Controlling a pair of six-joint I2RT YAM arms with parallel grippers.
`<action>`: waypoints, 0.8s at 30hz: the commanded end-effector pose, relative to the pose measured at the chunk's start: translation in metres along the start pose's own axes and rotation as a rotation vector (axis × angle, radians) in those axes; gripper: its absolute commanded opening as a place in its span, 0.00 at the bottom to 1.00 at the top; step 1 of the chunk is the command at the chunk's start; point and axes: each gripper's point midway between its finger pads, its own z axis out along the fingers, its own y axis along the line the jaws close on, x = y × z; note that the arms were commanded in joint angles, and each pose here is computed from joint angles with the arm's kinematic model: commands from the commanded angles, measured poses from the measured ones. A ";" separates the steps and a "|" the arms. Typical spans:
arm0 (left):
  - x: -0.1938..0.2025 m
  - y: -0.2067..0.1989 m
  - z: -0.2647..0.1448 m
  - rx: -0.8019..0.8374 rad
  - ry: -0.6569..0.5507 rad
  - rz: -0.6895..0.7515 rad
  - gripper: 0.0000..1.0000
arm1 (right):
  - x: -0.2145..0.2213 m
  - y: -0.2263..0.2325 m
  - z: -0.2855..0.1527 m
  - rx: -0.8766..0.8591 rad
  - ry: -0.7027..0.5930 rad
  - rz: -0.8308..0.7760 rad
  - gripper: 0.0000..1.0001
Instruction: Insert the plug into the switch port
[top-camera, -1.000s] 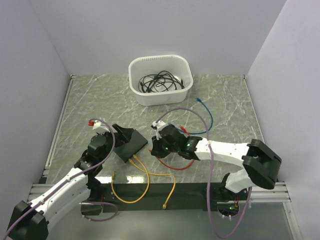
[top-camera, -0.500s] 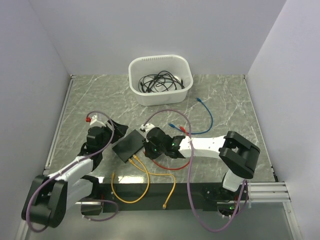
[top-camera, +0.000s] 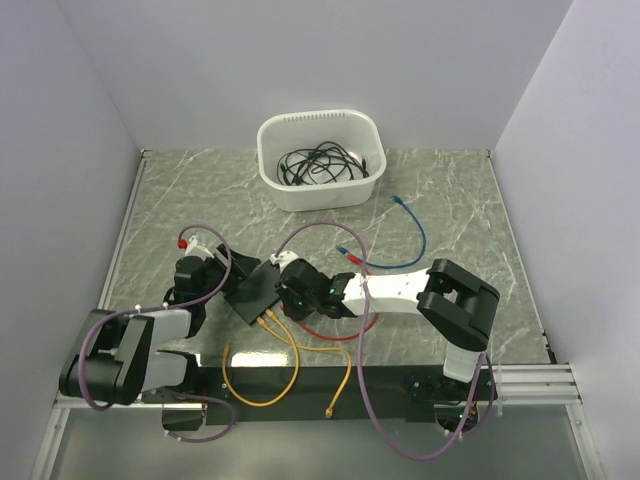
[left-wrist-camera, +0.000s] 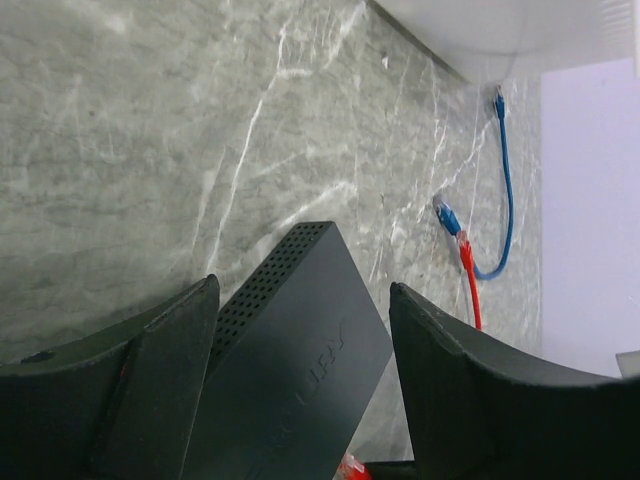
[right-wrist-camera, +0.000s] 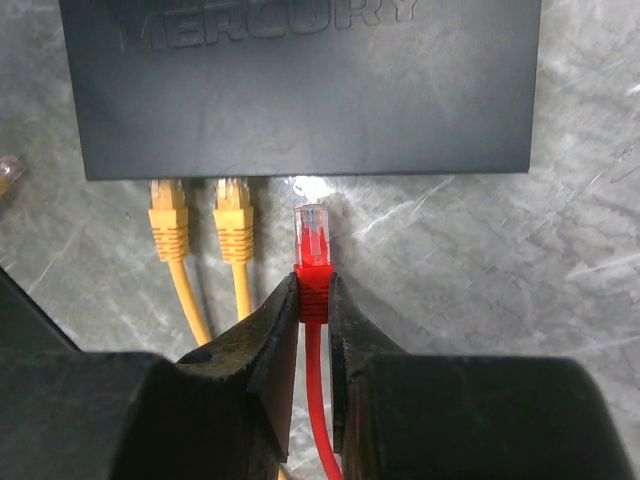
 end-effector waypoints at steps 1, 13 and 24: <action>0.000 -0.012 0.000 0.082 -0.002 0.000 0.74 | -0.024 0.006 0.002 0.009 -0.060 -0.014 0.00; 0.014 -0.007 0.003 0.098 0.047 -0.022 0.69 | -0.025 0.007 0.010 0.020 -0.050 -0.017 0.00; 0.019 -0.003 0.003 0.103 0.053 -0.027 0.65 | -0.028 0.009 0.011 0.036 -0.058 -0.020 0.00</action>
